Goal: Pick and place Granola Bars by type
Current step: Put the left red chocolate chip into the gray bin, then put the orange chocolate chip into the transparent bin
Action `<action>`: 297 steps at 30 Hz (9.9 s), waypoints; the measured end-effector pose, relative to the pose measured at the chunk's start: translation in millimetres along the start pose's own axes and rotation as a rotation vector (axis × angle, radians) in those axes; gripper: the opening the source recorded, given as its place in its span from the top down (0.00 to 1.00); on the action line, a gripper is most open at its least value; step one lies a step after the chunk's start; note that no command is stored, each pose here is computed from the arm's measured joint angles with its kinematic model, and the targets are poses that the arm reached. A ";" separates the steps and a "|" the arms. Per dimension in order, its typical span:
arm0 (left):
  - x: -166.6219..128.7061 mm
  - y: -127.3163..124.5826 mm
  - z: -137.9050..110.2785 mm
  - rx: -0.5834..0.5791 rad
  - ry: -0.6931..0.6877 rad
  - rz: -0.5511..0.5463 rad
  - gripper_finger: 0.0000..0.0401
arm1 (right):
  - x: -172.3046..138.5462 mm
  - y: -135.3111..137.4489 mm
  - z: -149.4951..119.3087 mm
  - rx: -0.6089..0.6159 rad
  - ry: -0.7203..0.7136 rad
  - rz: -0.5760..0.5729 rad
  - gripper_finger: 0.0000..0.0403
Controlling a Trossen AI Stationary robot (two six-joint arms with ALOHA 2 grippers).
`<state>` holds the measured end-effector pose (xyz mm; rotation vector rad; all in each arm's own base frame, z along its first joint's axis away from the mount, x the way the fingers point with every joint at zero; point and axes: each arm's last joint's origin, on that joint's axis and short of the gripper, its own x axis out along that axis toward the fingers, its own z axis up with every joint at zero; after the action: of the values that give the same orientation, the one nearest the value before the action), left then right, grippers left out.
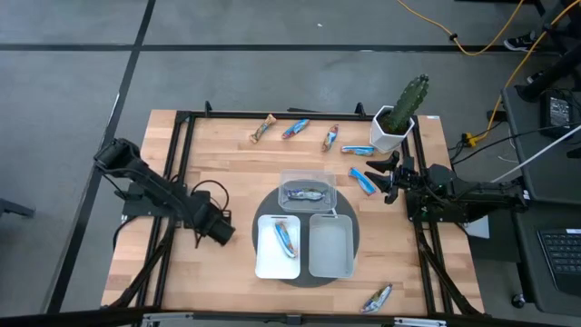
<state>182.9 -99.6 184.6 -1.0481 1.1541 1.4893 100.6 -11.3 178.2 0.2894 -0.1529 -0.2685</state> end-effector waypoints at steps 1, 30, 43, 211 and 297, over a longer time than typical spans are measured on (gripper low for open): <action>3.0 -1.6 1.9 -0.012 -0.003 -0.009 0.54 | 0.0 0.0 0.0 0.000 0.000 0.000 0.48; 46.4 4.9 1.5 -0.024 0.082 0.000 0.31 | 0.0 0.0 0.0 -0.029 0.000 -0.001 0.48; 54.4 9.1 -1.7 0.044 0.043 -0.047 0.49 | 0.0 0.0 0.0 -0.027 -0.001 0.000 0.48; -152.0 -198.6 81.5 0.830 -0.293 -0.775 0.53 | 0.0 0.1 0.0 -0.025 0.000 0.001 0.48; 77.5 -174.3 373.5 0.900 -0.021 -0.266 0.50 | 0.0 0.0 0.0 -0.064 0.000 0.000 0.48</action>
<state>311.2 298.2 150.5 -0.5162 1.3967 0.6300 100.6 -11.3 178.2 0.2255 -0.1441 -0.2725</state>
